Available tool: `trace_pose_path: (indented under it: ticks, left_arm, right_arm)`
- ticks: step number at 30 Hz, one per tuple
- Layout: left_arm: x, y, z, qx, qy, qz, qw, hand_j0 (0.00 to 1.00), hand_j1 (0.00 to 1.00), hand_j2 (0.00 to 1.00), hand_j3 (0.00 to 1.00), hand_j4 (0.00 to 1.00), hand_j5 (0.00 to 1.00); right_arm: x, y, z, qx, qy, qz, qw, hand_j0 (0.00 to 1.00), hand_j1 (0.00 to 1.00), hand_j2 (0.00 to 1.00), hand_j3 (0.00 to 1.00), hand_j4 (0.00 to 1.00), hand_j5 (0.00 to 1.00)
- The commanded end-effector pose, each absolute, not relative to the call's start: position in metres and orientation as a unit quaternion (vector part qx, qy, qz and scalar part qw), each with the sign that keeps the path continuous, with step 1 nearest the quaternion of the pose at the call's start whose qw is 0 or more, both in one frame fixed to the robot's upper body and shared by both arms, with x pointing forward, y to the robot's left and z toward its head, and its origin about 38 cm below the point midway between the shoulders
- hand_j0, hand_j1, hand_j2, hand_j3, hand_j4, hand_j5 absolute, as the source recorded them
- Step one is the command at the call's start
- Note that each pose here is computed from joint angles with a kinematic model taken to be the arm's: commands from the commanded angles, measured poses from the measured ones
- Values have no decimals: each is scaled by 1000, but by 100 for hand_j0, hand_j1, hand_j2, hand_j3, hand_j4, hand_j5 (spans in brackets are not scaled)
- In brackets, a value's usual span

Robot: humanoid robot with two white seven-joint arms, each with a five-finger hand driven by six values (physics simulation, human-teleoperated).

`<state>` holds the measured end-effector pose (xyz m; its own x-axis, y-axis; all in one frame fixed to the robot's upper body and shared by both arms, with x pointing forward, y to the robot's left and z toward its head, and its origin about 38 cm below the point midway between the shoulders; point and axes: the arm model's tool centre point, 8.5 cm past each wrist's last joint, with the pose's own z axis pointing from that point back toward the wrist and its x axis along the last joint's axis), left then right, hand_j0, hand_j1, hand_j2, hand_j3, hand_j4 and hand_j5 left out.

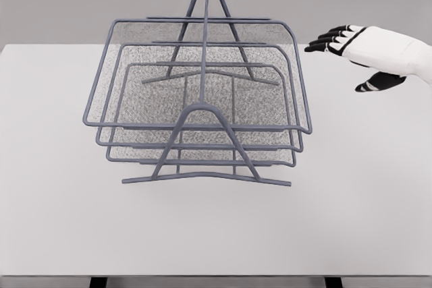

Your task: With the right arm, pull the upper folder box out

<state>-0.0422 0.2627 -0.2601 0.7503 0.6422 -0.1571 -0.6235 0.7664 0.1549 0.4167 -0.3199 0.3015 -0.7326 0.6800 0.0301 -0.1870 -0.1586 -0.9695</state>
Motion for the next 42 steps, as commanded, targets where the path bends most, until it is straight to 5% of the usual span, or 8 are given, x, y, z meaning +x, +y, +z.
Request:
trace_pose_path:
  ticks: [1,11,28,42]
  left_arm:
    - [-43,263,-260,47,102,338,934,100,100,100,100,100,100]
    - [-42,263,-260,46,101,338,934,100,100,100,100,100,100]
    - [-42,263,-260,46,101,338,934,100,100,100,100,100,100]
    - [-42,263,-260,46,101,338,934,100,100,100,100,100,100]
  right_arm:
    - [418,-316,305,-216,-582,728,291,100,100,100,100,100,100]
    - [415,-274,289,-165,-605,742,236,100,100,100,100,100,100]
    - [396,-296,246,-136,-568,770,258,100,100,100,100,100,100]
    - [393,-349,267,-181,-515,790,277,100,100,100,100,100,100]
